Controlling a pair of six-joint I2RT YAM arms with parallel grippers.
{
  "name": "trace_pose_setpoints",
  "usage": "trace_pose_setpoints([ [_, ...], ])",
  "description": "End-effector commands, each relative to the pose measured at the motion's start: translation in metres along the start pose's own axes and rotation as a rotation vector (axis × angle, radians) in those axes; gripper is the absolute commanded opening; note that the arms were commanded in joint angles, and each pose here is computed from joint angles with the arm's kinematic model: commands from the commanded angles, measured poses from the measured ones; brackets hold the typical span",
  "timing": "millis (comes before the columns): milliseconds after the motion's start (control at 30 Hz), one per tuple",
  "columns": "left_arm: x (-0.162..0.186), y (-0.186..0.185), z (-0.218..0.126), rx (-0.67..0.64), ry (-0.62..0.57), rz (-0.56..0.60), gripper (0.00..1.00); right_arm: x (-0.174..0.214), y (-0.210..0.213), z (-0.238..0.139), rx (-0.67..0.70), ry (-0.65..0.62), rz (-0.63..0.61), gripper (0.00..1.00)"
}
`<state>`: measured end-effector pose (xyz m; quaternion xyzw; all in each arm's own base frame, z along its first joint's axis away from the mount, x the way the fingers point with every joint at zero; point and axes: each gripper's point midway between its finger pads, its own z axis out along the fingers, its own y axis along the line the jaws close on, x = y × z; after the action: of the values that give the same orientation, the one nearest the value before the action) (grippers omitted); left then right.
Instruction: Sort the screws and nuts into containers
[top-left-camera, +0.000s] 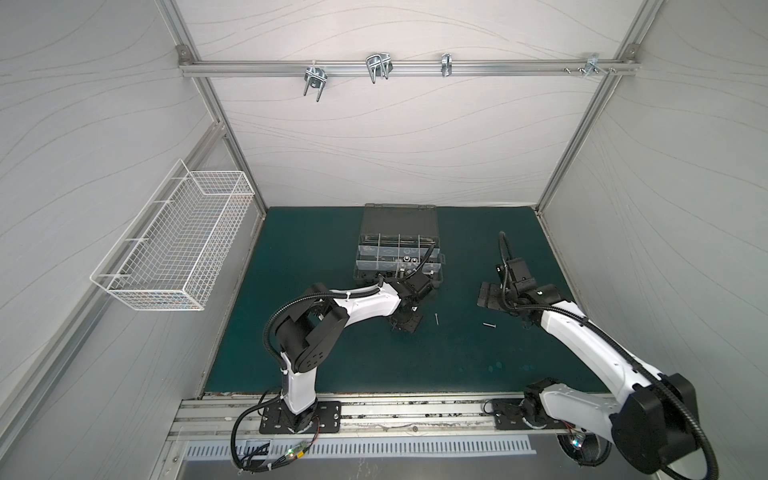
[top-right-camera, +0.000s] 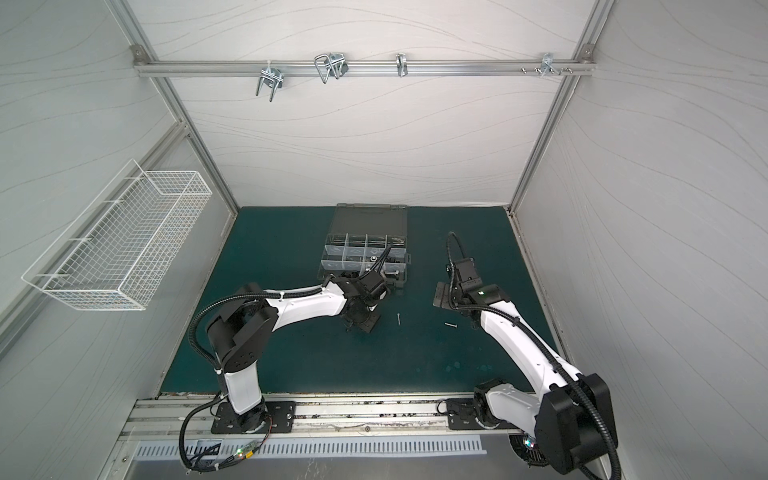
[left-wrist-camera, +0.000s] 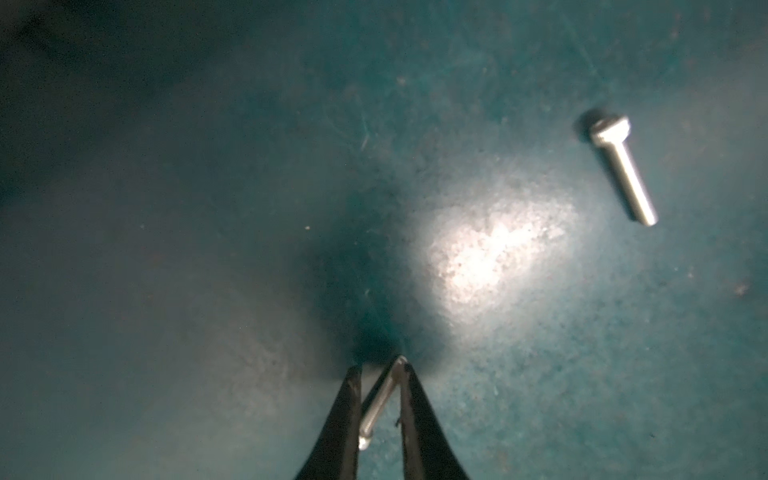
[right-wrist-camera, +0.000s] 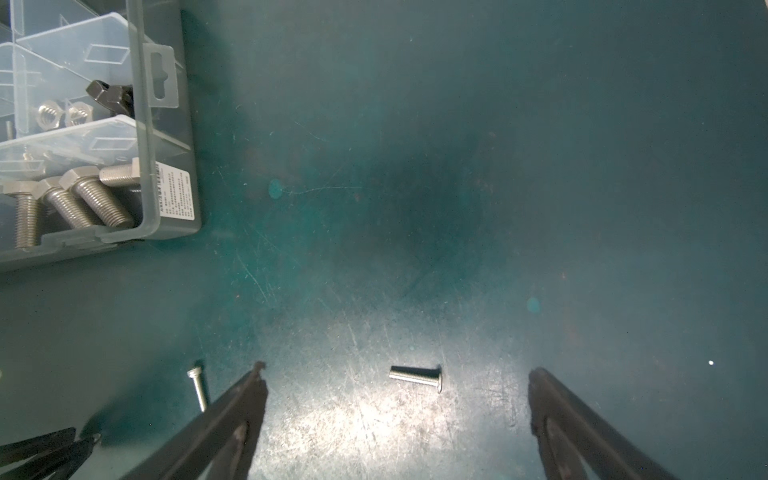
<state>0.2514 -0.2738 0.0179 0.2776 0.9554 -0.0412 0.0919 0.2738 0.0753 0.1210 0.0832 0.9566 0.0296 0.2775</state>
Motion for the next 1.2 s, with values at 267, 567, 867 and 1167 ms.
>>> trace_pose_setpoints([
  [267,0.034,0.010,0.004,-0.046,0.123,-0.010,0.19,0.001,-0.002,-0.002,0.008,0.011,0.013,0.99],
  [567,0.045,0.015,0.003,-0.039,0.175,-0.036,0.16,0.002,-0.003,0.000,0.011,0.016,0.014,0.99],
  [867,0.045,0.015,-0.003,-0.023,0.192,-0.042,0.00,0.002,-0.001,0.004,0.009,0.027,0.015,0.99],
  [1167,0.032,0.019,-0.012,-0.043,0.146,-0.058,0.00,0.000,-0.001,0.004,0.009,0.022,0.009,0.99],
])
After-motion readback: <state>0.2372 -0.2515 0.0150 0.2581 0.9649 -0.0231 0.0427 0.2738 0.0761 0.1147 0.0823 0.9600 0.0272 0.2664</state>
